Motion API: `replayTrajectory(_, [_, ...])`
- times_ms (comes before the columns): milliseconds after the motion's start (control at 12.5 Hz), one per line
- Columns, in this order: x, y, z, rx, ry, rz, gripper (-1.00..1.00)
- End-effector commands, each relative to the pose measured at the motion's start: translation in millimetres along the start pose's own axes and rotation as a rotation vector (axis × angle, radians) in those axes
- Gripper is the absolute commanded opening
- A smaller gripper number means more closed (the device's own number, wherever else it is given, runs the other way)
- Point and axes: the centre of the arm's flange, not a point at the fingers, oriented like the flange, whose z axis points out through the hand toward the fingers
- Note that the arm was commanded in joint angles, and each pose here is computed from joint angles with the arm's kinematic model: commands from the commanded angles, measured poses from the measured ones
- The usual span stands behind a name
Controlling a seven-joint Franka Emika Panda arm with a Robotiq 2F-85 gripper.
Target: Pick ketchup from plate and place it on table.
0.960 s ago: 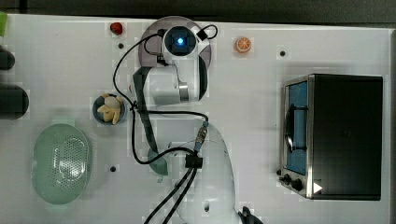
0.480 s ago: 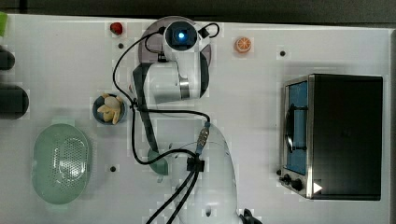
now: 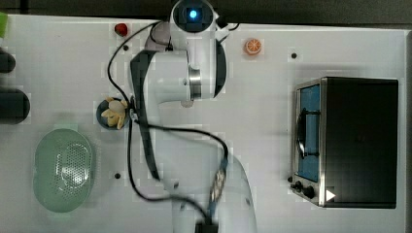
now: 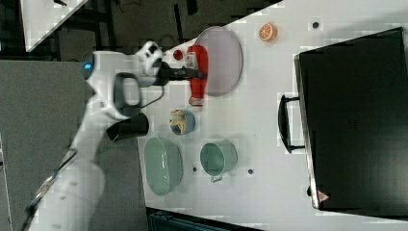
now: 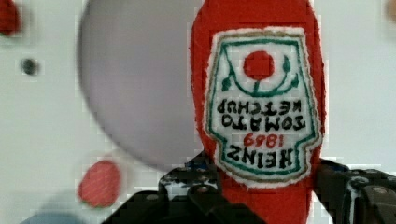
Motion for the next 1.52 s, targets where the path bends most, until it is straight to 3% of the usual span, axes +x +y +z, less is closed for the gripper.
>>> replayTrajectory(80, [-1.9,35.6,-116.7,0.069,0.087,0.141,0.16])
replayTrajectory(400, [-28.9,82.3,-169.8,0.065,0.044,0.223,0.16])
replayTrajectory(640, [-59.5,112.3,-170.0,0.036,-0.021,0.290,0.16])
replayTrajectory(1120, [-116.8,107.9,-135.9,0.018,-0.025,0.396,0.16])
replayTrajectory(1520, [-156.8,98.3,-57.5,-0.025,-0.013,0.370,0.16])
